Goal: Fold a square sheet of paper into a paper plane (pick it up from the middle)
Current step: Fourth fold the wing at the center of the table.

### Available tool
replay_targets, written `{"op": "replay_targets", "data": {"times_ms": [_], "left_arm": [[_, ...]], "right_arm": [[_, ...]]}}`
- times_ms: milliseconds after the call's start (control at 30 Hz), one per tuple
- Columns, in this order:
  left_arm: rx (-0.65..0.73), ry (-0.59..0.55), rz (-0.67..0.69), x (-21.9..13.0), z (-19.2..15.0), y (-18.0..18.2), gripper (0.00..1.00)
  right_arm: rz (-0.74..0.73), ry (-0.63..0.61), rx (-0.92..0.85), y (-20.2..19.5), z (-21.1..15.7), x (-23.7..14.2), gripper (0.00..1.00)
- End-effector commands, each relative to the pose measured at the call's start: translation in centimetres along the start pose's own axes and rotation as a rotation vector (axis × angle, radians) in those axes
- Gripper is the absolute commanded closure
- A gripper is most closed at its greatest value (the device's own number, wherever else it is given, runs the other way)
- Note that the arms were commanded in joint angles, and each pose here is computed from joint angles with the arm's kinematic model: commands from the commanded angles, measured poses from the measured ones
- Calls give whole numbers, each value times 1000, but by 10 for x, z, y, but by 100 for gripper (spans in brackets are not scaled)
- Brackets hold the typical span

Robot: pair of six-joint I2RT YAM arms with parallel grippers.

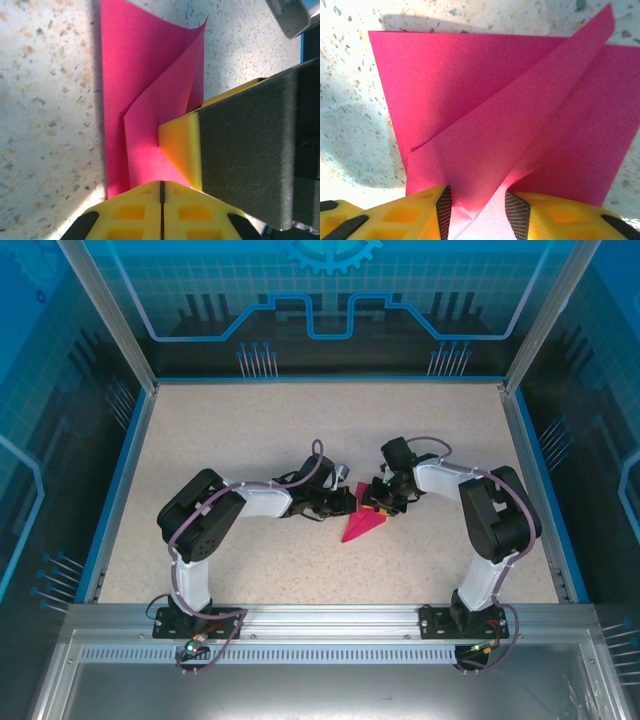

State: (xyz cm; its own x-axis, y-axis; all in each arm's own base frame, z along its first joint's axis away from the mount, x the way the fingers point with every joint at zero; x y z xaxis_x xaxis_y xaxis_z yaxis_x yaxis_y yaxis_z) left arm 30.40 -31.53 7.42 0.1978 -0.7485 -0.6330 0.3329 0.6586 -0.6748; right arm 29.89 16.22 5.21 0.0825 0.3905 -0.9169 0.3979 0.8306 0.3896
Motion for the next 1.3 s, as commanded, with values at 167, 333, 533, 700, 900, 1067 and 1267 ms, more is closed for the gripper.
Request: {"op": "replay_targets", "data": {"times_ms": [167, 333, 533, 700, 900, 1067, 1267], "left_arm": [[17, 15, 8, 6, 8, -2, 92], [7, 31, 27, 9, 3, 5, 93], [7, 31, 29, 8, 2, 5, 93], [7, 40, 27, 9, -1, 6, 93], [4, 48, 25, 11, -3, 7, 96], [-1, 56, 26, 12, -4, 9, 100], [-8, 59, 27, 11, -9, 10, 100]], "right_arm": [[-264, 44, 11, -58, -16, 45, 59], [-260, 46, 8, -57, -16, 45, 59], [-263, 52, 7, -57, -15, 46, 54], [-263, 58, 8, -56, -15, 48, 52], [-269, 65, 8, -57, -15, 50, 51], [-272, 73, 11, -57, -15, 52, 51], [-279, 80, 19, -58, -15, 54, 50]]}}
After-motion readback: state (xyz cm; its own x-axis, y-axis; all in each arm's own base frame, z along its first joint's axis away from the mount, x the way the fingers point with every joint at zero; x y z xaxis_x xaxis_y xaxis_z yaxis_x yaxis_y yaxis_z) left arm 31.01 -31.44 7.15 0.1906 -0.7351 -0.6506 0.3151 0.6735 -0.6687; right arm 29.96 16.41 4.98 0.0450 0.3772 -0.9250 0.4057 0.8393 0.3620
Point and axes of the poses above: each hand's point on the last joint's axis, 136 mm out from that joint toward the fingers, its own x axis out along the fingers, its own y axis along the line the jaws close on, z = x × y, the point moved 5 cm from there along -x, back along the fingers, and after that the axes turned 10 degrees about x, right-handed, at the moved point
